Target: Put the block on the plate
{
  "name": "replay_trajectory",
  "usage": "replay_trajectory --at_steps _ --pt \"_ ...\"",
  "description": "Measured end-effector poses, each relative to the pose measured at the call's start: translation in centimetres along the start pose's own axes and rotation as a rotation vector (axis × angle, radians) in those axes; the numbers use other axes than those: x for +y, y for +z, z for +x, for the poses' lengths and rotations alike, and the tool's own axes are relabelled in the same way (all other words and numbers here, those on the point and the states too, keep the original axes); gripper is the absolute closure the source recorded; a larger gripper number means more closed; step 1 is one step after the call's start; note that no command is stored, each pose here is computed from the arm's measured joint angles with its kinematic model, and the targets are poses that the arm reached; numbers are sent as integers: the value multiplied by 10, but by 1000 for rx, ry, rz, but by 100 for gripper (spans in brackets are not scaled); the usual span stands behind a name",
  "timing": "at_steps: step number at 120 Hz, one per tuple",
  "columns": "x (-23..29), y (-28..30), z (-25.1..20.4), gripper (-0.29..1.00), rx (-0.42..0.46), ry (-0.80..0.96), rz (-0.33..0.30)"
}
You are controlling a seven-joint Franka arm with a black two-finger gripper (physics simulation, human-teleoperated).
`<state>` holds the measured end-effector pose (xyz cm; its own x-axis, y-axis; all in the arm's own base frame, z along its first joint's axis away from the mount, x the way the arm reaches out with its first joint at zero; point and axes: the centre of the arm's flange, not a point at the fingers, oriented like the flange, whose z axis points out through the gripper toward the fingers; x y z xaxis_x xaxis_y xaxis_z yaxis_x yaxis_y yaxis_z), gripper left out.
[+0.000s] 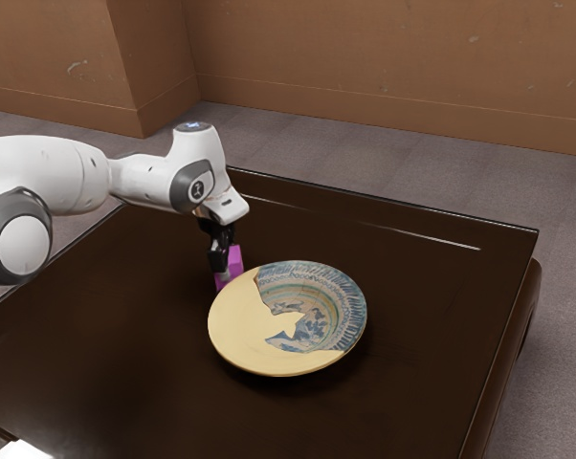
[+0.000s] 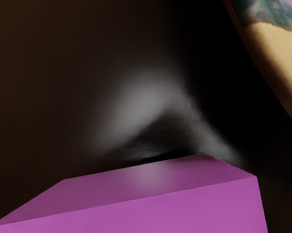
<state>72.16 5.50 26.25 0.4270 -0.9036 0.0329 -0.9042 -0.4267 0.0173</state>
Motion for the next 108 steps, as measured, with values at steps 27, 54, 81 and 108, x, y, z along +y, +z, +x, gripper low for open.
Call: replay_trajectory --at_steps 27,54,81,108 --pt "-1 -6 -1 22 1 0 8" --pt "-1 -11 -4 26 -1 -4 14" --pt "4 -65 1 29 -1 2 69" --pt "24 -90 38 29 -7 46 83"
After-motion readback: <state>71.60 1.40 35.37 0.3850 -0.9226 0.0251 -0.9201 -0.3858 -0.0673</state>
